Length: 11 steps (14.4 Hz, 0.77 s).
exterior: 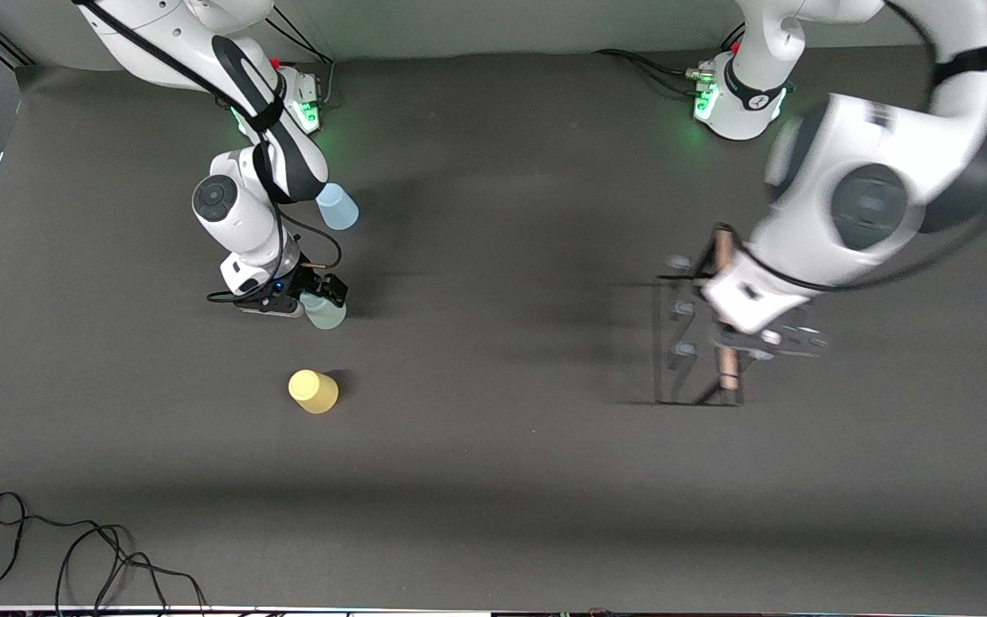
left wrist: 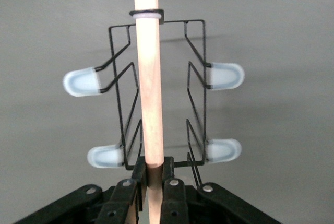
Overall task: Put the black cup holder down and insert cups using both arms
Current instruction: 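Grasp the green cup with the right gripper while the left gripper lifts the rack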
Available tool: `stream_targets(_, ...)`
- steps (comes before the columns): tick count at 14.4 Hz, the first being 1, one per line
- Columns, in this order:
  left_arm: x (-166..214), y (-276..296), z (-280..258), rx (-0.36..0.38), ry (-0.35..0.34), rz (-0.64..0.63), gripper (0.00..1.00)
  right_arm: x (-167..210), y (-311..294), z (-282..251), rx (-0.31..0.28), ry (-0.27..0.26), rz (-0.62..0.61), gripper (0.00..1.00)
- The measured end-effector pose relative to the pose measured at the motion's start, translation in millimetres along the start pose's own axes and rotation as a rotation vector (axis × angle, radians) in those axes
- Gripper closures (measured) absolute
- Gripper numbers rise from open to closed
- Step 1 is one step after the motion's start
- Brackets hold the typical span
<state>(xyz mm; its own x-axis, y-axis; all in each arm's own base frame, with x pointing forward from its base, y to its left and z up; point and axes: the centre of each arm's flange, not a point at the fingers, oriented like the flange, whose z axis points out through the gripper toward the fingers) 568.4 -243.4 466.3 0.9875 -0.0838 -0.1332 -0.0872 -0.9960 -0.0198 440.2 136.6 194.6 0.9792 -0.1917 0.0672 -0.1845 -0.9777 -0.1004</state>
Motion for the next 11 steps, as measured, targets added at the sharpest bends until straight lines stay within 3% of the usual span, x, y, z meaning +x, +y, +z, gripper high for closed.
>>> stream_targets(3, -25, 79, 14, 0.017, -0.001, -0.024, 0.85, 0, 0, 0, 0.0, 0.0, 0.0, 0.0)
stream_targets(11, -73, 269, 74, -0.036, 0.033, -0.112, 0.85, 1, -1, -1, 0.002, 0.002, 0.025, 0.0)
